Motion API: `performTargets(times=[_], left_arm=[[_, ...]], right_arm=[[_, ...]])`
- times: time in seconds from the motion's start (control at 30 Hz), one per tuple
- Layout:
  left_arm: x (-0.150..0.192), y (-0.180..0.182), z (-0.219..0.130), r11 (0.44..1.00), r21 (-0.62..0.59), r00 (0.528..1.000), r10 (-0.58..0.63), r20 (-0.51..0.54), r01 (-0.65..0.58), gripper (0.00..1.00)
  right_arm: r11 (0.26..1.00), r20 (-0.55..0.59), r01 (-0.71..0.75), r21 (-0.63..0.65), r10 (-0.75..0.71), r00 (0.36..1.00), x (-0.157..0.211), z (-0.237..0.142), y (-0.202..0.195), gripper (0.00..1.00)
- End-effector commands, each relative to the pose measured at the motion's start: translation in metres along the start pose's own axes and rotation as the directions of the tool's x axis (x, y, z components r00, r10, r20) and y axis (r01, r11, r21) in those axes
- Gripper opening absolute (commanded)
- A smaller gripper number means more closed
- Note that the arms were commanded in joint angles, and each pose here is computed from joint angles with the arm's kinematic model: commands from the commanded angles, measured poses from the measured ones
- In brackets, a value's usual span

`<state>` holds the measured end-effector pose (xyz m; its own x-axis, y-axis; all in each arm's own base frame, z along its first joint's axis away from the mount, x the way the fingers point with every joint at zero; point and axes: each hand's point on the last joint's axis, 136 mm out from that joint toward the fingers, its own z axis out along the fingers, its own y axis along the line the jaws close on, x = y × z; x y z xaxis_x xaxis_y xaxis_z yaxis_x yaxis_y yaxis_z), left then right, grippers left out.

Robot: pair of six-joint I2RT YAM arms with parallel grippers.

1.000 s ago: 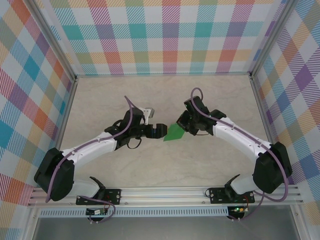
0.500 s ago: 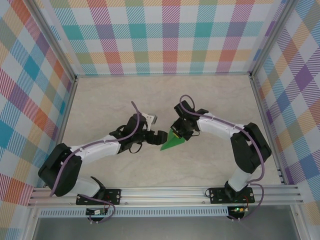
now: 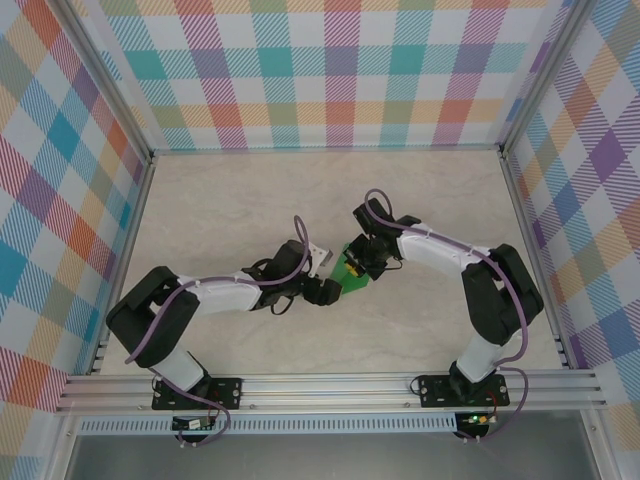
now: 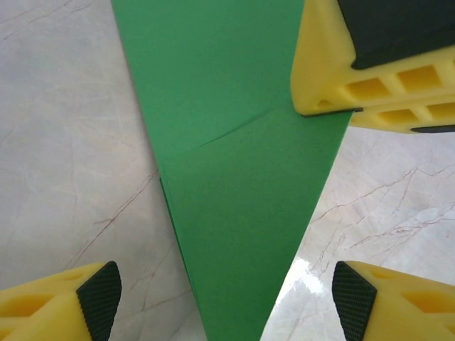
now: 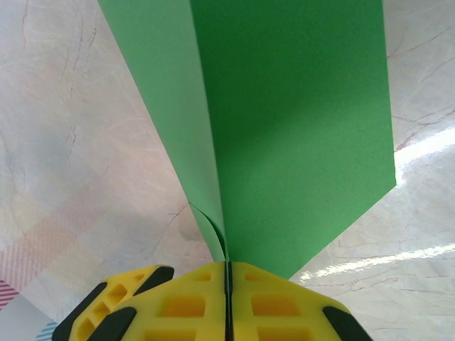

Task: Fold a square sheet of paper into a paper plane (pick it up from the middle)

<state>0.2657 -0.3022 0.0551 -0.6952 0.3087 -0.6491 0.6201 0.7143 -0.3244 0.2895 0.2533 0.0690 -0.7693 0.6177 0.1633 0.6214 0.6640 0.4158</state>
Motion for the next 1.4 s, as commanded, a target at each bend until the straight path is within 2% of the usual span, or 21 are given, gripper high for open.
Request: performTargets(times=[0.0,0.3,0.47,0.63,0.8,0.97,1.03,1.17,1.37], left_arm=[[-0.005,-0.008,0.004,0.995,0.036,0.994,0.093,0.056,-0.095,0.74],[-0.004,-0.011,0.012,0.98,0.035,0.979,0.193,0.072,-0.196,0.57],[-0.004,-0.007,0.015,0.97,0.006,0.968,0.24,0.076,-0.241,0.44],[-0.001,-0.007,0.017,0.964,0.01,0.962,0.263,0.069,-0.264,0.37],[0.001,-0.009,0.018,0.963,0.025,0.962,0.266,0.067,-0.268,0.36],[0.002,-0.012,0.018,0.964,0.045,0.963,0.26,0.069,-0.263,0.36],[0.003,-0.012,0.018,0.968,0.048,0.967,0.244,0.07,-0.247,0.42],[0.004,-0.014,0.018,0.97,0.061,0.97,0.23,0.079,-0.235,0.45],[0.005,-0.013,0.018,0.97,0.055,0.969,0.233,0.077,-0.238,0.38]], right_arm=[[1.0,-0.055,-0.01,0.0,0.01,0.998,0.005,0.003,0.001,0.09],[1.0,-0.099,-0.024,-0.003,0.024,0.995,0.007,0.006,0.003,0.1],[1.0,-0.113,-0.026,-0.012,0.025,0.993,0.007,0.006,0.004,0.16],[0.999,-0.114,-0.028,-0.029,0.024,0.993,0.005,0.002,0.007,0.21],[0.999,-0.116,-0.024,-0.034,0.02,0.993,0.003,0.001,0.008,0.24],[0.999,-0.12,-0.018,-0.032,0.014,0.993,0.002,0.002,0.008,0.17],[0.999,-0.12,-0.022,-0.034,0.018,0.993,0.001,0.001,0.007,0.14],[0.999,-0.122,-0.03,-0.044,0.025,0.992,0.001,-0.001,0.009,0.13],[0.998,-0.132,-0.032,-0.055,0.025,0.991,0.0,-0.002,0.013,0.16]])
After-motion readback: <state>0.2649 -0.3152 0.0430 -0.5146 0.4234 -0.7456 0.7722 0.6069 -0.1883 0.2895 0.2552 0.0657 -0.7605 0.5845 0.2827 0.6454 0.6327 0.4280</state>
